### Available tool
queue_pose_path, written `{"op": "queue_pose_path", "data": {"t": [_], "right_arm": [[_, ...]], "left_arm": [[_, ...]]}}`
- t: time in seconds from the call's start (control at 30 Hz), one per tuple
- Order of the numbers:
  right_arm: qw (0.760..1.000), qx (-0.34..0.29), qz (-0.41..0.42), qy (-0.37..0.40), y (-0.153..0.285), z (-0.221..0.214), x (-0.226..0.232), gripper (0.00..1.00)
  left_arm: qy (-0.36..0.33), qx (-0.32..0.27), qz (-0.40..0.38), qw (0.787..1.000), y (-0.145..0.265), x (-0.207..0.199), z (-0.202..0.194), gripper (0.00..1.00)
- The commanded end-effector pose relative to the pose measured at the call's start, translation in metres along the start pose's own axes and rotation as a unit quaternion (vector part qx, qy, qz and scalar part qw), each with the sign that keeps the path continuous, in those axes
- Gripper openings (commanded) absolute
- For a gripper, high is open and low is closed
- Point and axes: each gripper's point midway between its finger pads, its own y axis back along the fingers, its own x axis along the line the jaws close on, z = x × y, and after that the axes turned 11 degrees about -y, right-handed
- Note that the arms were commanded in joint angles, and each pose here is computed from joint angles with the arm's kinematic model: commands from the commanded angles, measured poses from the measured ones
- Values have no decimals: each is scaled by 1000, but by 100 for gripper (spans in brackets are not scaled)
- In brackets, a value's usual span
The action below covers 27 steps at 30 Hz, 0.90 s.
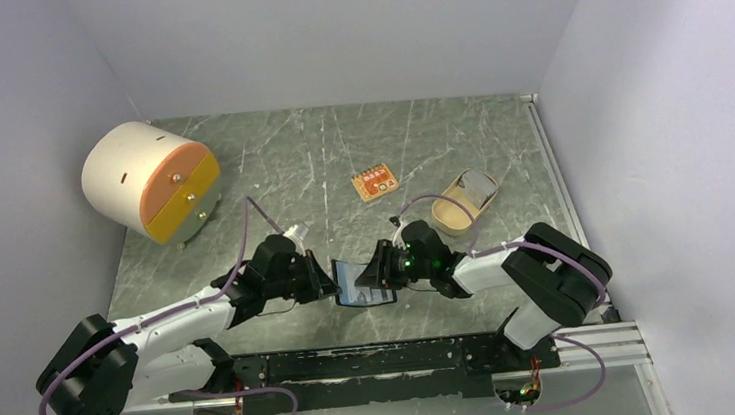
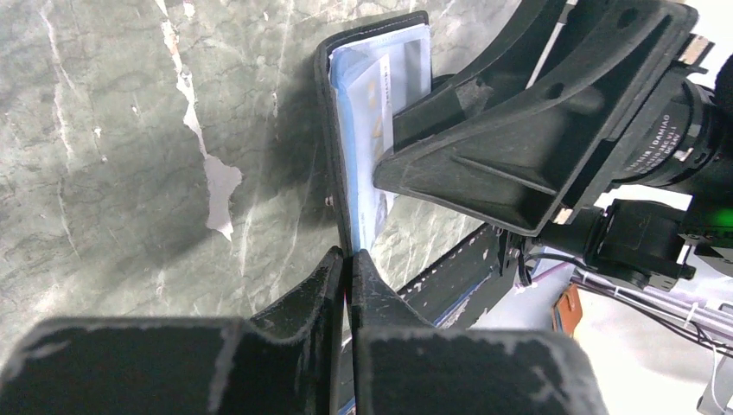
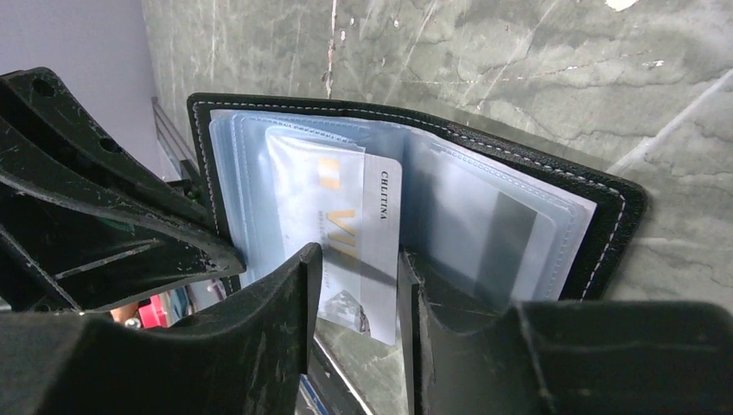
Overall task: Put the credit cards into the card holder
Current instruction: Insert the credit card into the card holder.
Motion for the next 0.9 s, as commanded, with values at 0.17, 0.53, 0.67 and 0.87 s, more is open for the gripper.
{"op": "queue_pose_path", "data": {"t": [0.17,0.53,0.67,0.87], "right_arm": [[997,22,69,-9,-6,-7,28,45],[991,46,124,-6,-7,-17,42,44],[983,55,174,-15,-7,-22,60,43],[991,56,117,-21,-16,-28,40,46]], "left_arm": [[-7,-5,-6,1000,3,-3,4,9],[-8,-6,-1,1000,3,-4,6,9],[-12,-11,-15,1000,11,-14,10,9],[-11,-45,-3,999,28,-13,19,9]]}}
